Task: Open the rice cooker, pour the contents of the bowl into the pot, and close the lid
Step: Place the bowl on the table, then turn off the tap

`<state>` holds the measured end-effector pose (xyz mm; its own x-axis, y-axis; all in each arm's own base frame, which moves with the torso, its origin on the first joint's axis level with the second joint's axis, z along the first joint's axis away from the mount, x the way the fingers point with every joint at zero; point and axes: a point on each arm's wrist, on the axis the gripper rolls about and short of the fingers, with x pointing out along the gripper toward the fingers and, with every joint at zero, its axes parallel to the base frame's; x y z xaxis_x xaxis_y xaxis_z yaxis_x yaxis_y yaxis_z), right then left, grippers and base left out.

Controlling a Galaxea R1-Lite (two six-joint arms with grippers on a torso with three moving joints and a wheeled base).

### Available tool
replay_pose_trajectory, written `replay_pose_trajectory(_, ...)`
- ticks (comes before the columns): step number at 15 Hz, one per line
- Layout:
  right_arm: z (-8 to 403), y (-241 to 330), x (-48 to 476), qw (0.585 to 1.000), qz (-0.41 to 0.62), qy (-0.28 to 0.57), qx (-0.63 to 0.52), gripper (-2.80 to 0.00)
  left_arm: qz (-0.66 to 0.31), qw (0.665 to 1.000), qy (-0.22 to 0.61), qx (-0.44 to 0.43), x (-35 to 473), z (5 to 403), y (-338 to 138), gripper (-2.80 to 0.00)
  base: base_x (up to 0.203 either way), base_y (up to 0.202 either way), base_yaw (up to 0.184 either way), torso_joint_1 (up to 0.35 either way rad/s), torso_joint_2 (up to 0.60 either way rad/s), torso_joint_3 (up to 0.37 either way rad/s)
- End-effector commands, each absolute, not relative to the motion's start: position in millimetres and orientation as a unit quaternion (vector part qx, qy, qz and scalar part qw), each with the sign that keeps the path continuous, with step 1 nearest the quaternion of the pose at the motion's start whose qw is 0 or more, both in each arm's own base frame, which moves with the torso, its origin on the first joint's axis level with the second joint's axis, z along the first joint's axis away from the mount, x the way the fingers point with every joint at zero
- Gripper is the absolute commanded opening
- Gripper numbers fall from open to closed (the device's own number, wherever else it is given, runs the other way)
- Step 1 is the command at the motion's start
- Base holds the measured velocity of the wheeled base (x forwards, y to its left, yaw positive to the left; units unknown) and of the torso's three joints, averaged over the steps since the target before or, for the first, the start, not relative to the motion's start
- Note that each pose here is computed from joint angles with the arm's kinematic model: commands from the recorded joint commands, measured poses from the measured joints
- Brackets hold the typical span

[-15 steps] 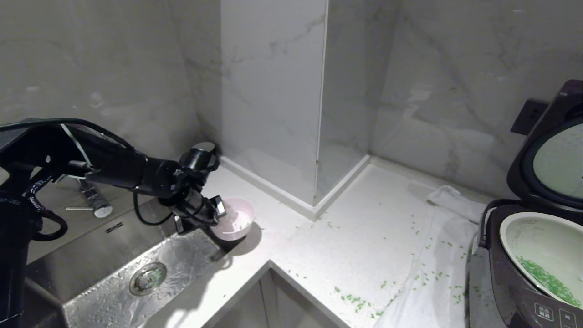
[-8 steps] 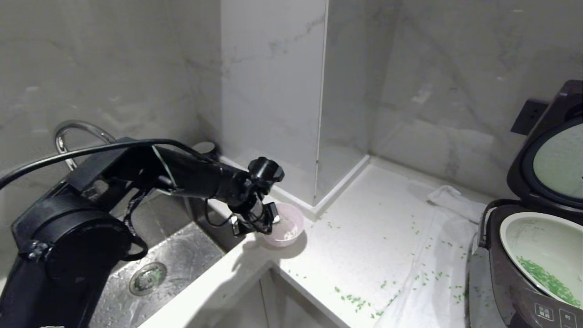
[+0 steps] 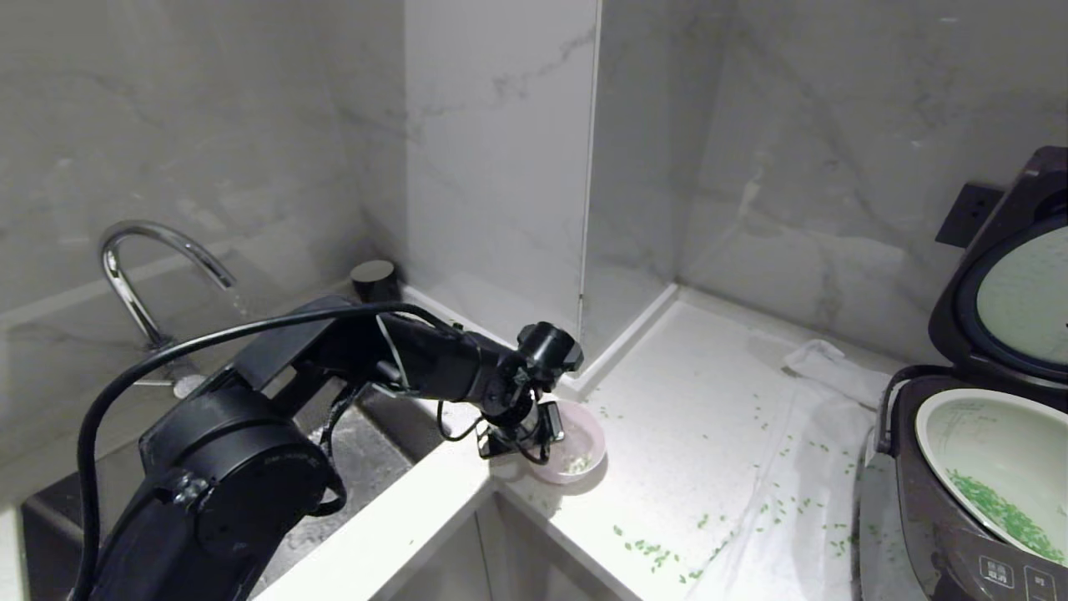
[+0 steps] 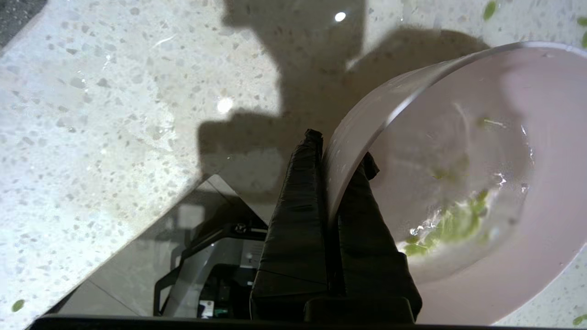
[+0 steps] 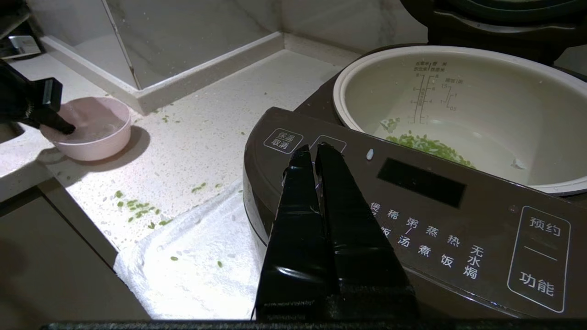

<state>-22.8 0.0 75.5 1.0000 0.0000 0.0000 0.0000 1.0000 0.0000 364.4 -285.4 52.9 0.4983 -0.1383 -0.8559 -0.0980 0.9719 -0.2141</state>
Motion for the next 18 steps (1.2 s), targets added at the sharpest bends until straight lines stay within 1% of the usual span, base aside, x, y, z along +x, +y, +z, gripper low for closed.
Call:
replay_pose_trajectory(1, 75.1, 0.0, -22.7, 1.0, 0.0, 0.001, 0.0, -2.8, -0.009, 0.858, 0.5, -0.121, 369.1, 46.2, -288.8, 0.0, 0.0, 0.0, 0.0, 0.0, 0.0, 0.0)
replay_pose_trajectory(5, 75.1, 0.0, -22.7, 1.0, 0.0, 0.001, 0.0, -2.8, -0.007, 0.859, 0.496, -0.125, 369.5, 49.6, -288.7, 0.0, 0.0, 0.0, 0.0, 0.0, 0.0, 0.0)
replay_pose_trajectory(8, 75.1, 0.0, -22.7, 1.0, 0.0, 0.001, 0.0, -2.8, 0.002, 0.866, 0.481, -0.137, 369.7, 77.6, -274.5, 0.0, 0.0, 0.0, 0.0, 0.0, 0.0, 0.0)
replay_pose_trajectory(11, 75.2, 0.0, -22.7, 1.0, 0.0, 0.0, 0.0, -2.8, 0.02, 0.871, 0.463, -0.165, 370.1, 121.8, -238.0, 0.0, 0.0, 0.0, 0.0, 0.0, 0.0, 0.0)
replay_pose_trajectory(14, 75.1, 0.0, -22.7, 1.0, 0.0, 0.001, 0.0, -2.8, 0.028, 0.874, 0.447, -0.188, 349.0, 163.0, -200.3, 0.0, 0.0, 0.0, 0.0, 0.0, 0.0, 0.0)
replay_pose_trajectory(16, 75.1, 0.0, -22.7, 1.0, 0.0, 0.001, 0.0, -2.8, 0.031, 0.865, 0.459, -0.201, 328.6, 175.5, -169.1, 0.0, 0.0, 0.0, 0.0, 0.0, 0.0, 0.0)
replay_pose_trajectory(18, 75.1, 0.0, -22.7, 1.0, 0.0, 0.001, 0.001, -2.8, 0.045, 0.854, 0.476, -0.207, 313.9, 172.5, -134.6, 0.0, 0.0, 0.0, 0.0, 0.0, 0.0, 0.0)
